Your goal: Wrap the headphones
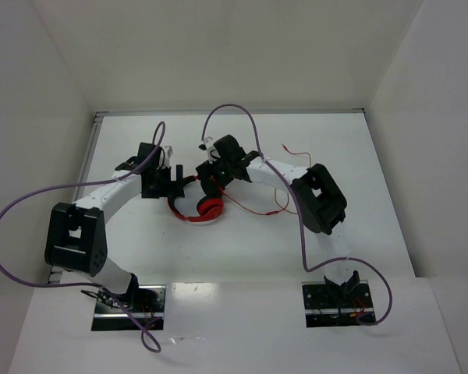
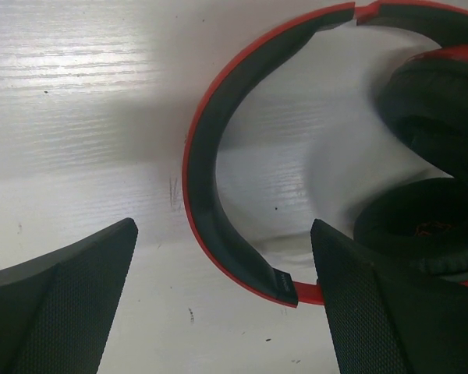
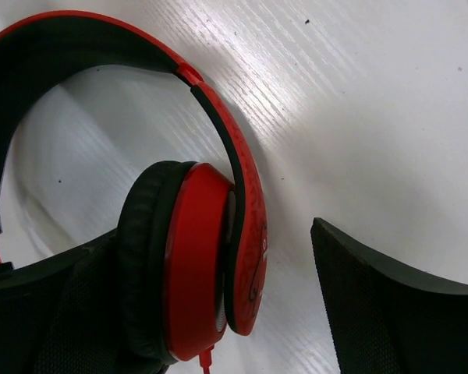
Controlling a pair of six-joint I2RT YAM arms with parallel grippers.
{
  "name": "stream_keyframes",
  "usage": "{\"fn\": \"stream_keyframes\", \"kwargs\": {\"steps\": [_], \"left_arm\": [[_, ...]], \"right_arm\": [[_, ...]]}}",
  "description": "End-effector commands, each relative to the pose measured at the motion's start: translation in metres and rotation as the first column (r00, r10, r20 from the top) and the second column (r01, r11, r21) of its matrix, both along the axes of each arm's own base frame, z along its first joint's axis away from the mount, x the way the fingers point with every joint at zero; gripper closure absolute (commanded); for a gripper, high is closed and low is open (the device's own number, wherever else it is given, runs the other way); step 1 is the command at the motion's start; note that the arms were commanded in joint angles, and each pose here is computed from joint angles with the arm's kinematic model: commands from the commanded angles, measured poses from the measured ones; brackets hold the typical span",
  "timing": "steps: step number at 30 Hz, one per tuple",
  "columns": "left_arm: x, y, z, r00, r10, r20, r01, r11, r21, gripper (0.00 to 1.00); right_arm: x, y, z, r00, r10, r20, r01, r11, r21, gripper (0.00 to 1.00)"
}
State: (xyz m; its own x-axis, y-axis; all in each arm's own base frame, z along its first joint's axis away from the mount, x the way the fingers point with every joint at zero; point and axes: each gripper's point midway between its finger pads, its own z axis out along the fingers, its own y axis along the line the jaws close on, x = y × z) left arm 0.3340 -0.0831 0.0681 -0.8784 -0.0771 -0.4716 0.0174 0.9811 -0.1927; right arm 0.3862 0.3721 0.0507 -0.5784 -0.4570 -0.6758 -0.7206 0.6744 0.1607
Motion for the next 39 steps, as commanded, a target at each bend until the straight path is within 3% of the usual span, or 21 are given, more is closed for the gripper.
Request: {"fn": "stream_keyframes", "kwargs": {"steps": [1,2,6,10,23,28,33,39], "left_arm": [[0.007,-0.007,0.005,0.998,-0.059,0.018,0.059,0.998,-0.02,0.0],[0.007,-0.007,0.005,0.998,-0.059,0.018,0.059,0.998,-0.02,0.0],[0.015,-0.006,0.012,0.997,-0.079,0.022,0.079,0.997,0.003,0.0],[0.02,-0.006,0.012,0.996,-0.087,0.003,0.087,0.996,0.009,0.0],[0.023,0.01,0.005,0.99,-0.081,-0.112,0.094,0.989,0.112,0.0],[0.02,0.005,0.004,0.986,-0.105,-0.128,0.123,0.983,0.137,0.0],[0.019,0.009,-0.009,0.981,-0.106,-0.161,0.146,0.953,0.265,0.0],[0.023,0.015,-0.012,0.984,-0.079,-0.16,0.127,0.939,0.32,0.03]], "right_arm": [[0.007,0.013,-0.006,0.999,0.025,0.044,-0.027,0.999,0.036,0.18],[0.007,0.013,-0.006,0.999,0.019,0.038,-0.02,0.999,0.04,0.32],[0.0,0.015,-0.012,1.0,0.021,0.023,-0.023,0.997,0.077,0.56],[-0.008,0.019,-0.014,1.0,0.026,0.013,-0.027,0.995,0.099,0.68],[-0.004,-0.008,0.014,0.973,-0.211,0.097,0.187,0.958,0.215,0.72],[-0.001,-0.005,0.023,0.968,-0.226,0.106,0.193,0.947,0.258,0.72],[0.0,-0.003,0.025,0.967,-0.232,0.105,0.197,0.943,0.269,0.74],[0.001,-0.003,0.031,0.966,-0.223,0.13,0.181,0.945,0.274,0.74]]}}
